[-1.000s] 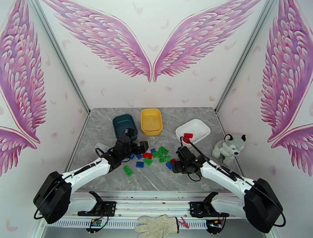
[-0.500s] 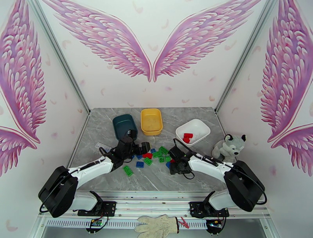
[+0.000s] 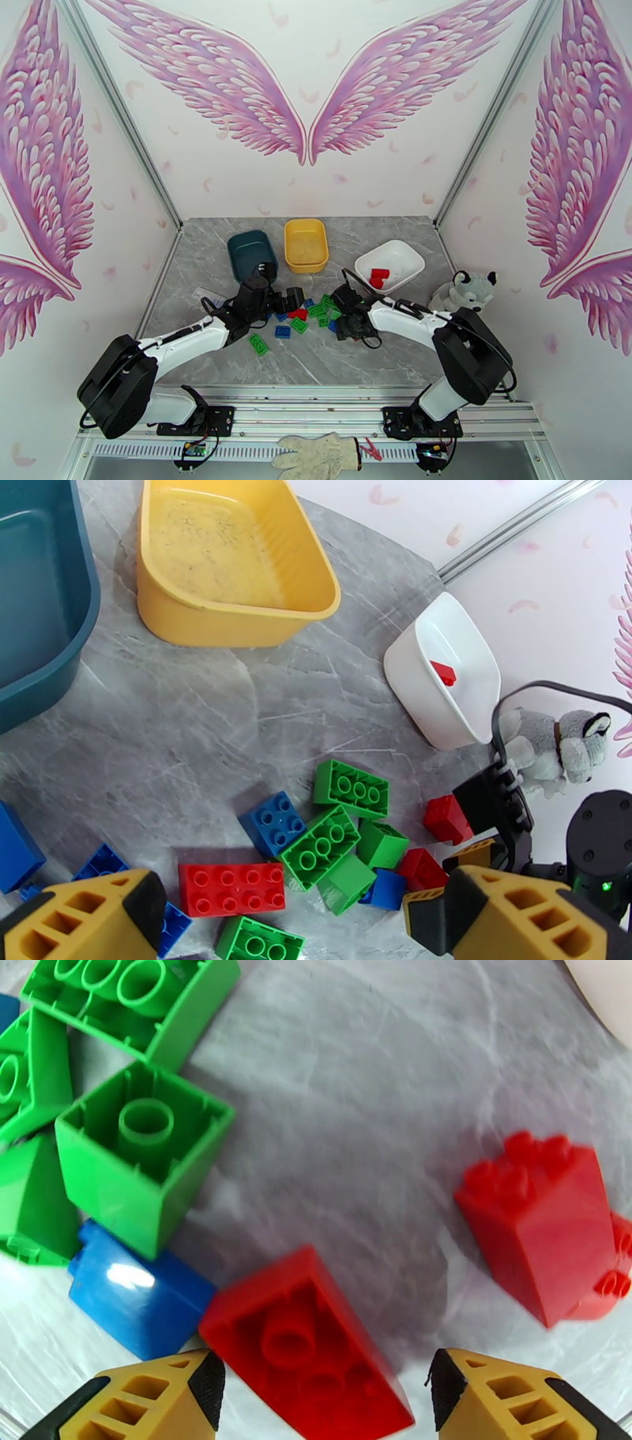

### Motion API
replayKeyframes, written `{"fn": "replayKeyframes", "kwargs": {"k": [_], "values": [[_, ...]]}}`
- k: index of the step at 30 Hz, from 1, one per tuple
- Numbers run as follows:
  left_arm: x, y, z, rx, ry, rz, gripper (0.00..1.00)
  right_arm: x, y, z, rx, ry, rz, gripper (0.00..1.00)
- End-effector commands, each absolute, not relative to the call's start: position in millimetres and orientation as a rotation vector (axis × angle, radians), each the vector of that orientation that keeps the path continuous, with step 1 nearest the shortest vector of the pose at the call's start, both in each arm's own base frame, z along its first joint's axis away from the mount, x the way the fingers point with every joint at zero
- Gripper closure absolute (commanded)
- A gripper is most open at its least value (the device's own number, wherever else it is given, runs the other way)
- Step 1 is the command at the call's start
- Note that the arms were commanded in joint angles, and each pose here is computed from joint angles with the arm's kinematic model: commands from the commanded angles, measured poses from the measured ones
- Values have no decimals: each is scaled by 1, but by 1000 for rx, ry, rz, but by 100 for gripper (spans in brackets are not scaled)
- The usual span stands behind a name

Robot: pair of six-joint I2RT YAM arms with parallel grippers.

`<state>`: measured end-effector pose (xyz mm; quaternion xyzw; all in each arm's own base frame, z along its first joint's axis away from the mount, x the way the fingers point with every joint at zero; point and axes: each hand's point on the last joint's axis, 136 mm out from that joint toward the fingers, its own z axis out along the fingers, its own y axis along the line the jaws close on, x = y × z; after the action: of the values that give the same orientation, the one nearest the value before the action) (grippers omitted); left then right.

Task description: Sort the legos into containers by color

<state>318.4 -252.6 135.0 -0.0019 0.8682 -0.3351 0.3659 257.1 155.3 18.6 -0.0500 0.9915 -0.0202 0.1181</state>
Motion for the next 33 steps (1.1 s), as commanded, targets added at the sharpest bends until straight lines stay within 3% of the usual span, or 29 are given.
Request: {"fn": "replayKeyframes", "kwargs": {"k": [1, 17, 24, 33], "values": [[314, -256, 136, 14, 2228, -880, 1, 265, 165, 17, -155, 2901, -4, 30], [297, -306, 132, 216, 2259, -908, 1, 260, 181, 34, -85, 2898, 242, 66], [290, -321, 132, 273, 2249, -944, 1, 275, 168, 61, -14, 2837, 285, 68], [275, -335, 152, 396, 2180, -953, 1, 340, 116, 121, 280, 2626, 380, 68]]}}
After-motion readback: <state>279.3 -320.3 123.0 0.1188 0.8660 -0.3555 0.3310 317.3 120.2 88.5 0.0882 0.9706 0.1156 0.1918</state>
